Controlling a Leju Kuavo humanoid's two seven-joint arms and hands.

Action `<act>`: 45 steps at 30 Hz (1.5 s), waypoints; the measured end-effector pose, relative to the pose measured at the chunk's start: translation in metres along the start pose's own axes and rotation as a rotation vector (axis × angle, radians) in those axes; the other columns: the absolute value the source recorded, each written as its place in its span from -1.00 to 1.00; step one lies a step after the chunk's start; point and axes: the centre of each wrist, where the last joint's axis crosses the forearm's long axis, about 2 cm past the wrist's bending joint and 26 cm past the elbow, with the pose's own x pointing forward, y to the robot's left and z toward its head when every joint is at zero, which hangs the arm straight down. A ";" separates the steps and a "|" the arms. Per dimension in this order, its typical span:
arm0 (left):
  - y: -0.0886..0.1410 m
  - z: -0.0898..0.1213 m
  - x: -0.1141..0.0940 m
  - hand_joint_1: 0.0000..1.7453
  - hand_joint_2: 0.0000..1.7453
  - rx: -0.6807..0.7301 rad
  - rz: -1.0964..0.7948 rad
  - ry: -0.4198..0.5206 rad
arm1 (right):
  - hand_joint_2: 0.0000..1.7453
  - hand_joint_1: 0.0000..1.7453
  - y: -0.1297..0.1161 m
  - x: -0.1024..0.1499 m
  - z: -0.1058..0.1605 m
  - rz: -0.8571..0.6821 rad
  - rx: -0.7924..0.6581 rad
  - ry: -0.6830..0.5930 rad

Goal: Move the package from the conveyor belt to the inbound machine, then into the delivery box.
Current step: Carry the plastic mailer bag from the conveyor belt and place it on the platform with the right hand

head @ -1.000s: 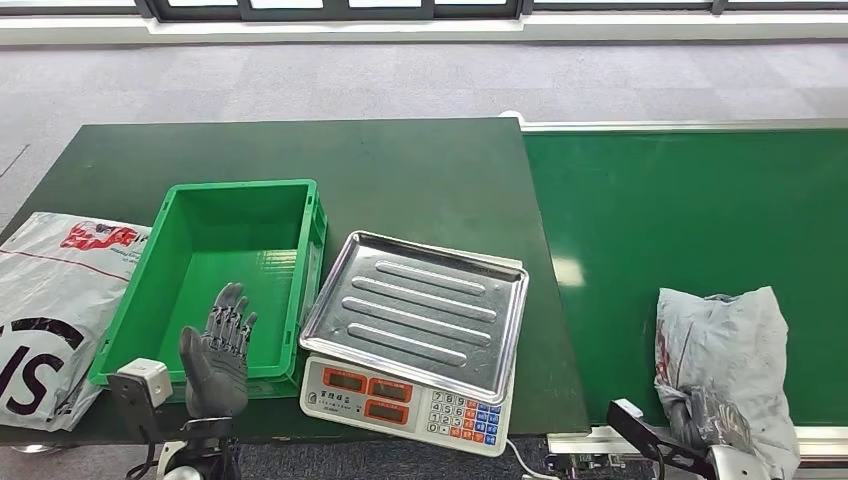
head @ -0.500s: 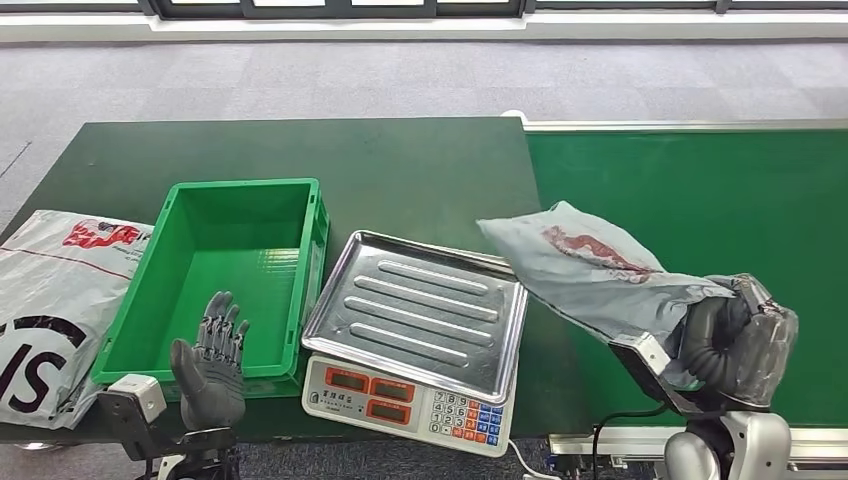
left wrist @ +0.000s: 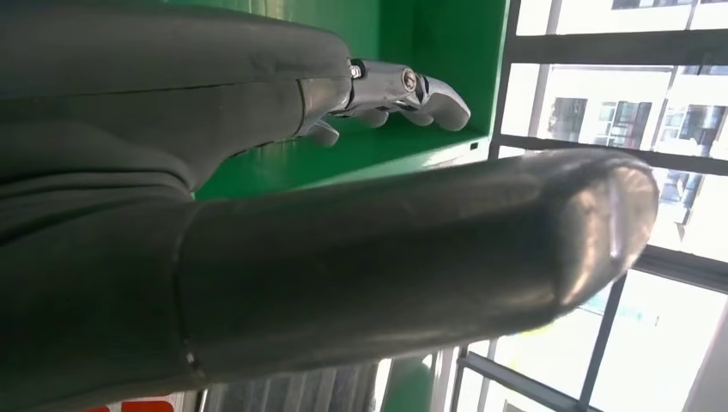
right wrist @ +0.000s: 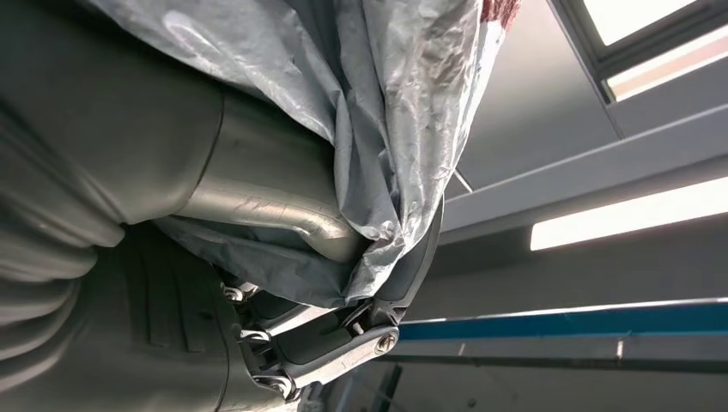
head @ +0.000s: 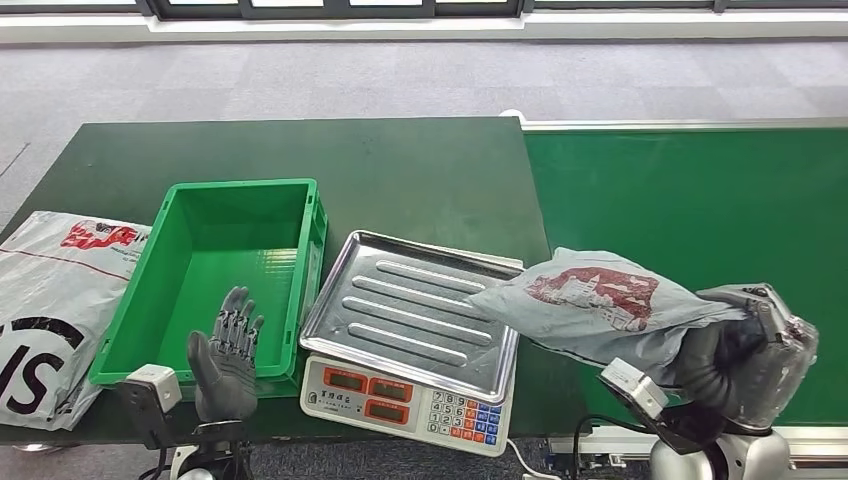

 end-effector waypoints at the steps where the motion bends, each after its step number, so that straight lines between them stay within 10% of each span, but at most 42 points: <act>1: -0.001 -0.001 -0.001 -1.00 -1.00 -0.003 0.001 0.002 | 1.00 1.00 -0.001 0.001 -0.001 0.000 -0.007 0.000; 13: -0.009 -0.011 -0.008 -1.00 -1.00 -0.060 0.017 0.024 | 1.00 1.00 0.013 0.014 -0.033 0.070 -0.055 -0.134; 24: -0.020 -0.032 -0.024 -1.00 -1.00 -0.138 0.049 0.024 | 1.00 1.00 0.078 0.010 -0.126 0.053 -0.060 -0.233; 35: -0.021 -0.040 -0.028 -1.00 -1.00 -0.149 0.049 0.029 | 1.00 1.00 0.098 0.014 -0.143 0.036 -0.022 -0.278; 45: -0.029 -0.051 -0.036 -1.00 -1.00 -0.182 0.071 0.032 | 1.00 1.00 0.141 0.075 -0.154 -0.169 0.014 -0.315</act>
